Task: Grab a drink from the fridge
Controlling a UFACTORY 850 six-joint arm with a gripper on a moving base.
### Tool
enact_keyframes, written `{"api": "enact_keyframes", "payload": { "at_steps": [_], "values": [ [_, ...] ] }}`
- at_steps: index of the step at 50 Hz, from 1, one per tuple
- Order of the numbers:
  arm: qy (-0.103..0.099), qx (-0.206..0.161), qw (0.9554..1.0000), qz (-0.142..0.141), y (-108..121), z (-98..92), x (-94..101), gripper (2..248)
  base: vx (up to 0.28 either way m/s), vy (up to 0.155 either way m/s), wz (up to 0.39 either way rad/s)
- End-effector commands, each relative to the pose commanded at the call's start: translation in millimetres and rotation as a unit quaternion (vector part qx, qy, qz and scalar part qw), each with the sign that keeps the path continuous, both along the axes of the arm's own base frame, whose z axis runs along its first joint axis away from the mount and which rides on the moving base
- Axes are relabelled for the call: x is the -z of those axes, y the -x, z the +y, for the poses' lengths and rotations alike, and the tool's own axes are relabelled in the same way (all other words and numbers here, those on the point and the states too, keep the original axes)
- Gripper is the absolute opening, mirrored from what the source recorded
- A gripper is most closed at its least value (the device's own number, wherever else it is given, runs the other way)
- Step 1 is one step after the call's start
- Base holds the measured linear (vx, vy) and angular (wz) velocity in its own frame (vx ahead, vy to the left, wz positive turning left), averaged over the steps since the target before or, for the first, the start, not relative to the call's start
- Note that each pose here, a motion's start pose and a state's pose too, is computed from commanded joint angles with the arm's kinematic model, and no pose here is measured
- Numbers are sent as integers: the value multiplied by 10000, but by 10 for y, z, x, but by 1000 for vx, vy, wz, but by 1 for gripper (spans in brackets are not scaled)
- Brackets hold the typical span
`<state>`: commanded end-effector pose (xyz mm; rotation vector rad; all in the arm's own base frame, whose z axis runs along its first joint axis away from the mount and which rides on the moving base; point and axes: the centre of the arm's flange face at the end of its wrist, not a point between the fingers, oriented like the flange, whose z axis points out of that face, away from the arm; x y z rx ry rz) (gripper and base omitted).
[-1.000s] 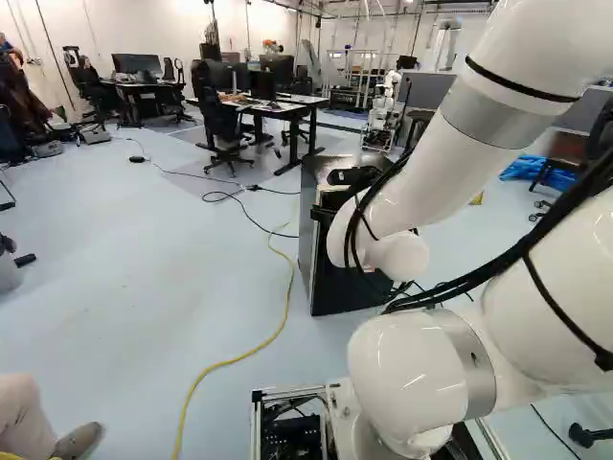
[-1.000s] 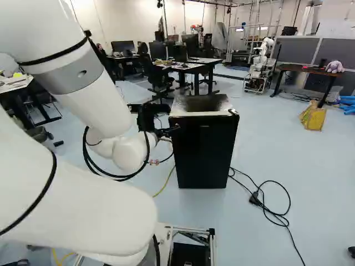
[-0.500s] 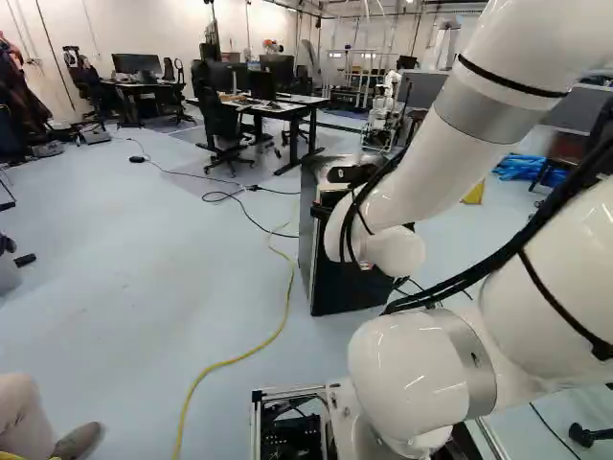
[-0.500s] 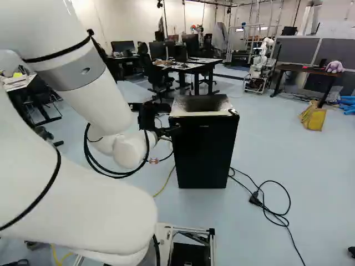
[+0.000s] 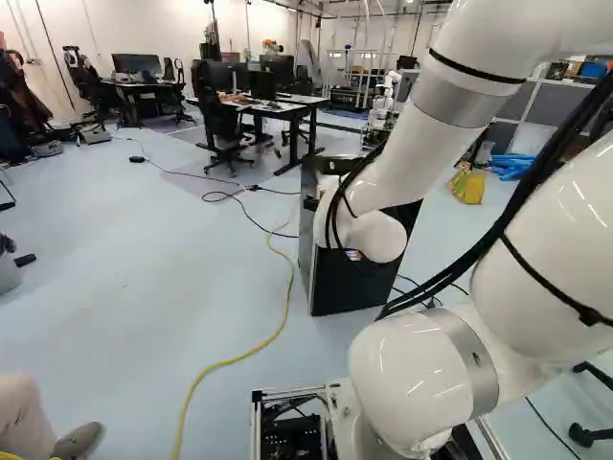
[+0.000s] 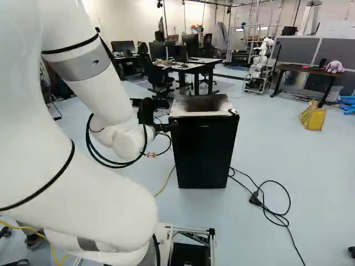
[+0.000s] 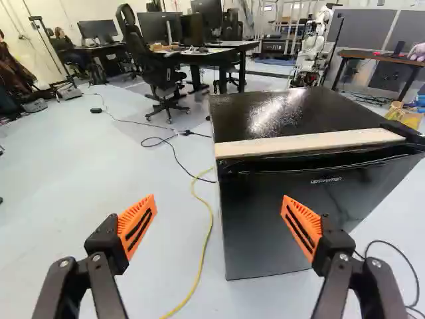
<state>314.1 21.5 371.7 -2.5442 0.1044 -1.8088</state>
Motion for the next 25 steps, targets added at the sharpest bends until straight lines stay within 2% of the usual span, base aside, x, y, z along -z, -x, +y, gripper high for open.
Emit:
{"api": "enact_keyframes", "payload": {
  "at_steps": [10, 25],
  "values": [
    [-52, 27, 10000, -75, -136, 87, -13, 247, 0, 0, 0],
    [-96, 90, 9999, -108, -359, 225, 69, 247, 0, 0, 0]
  ]
}}
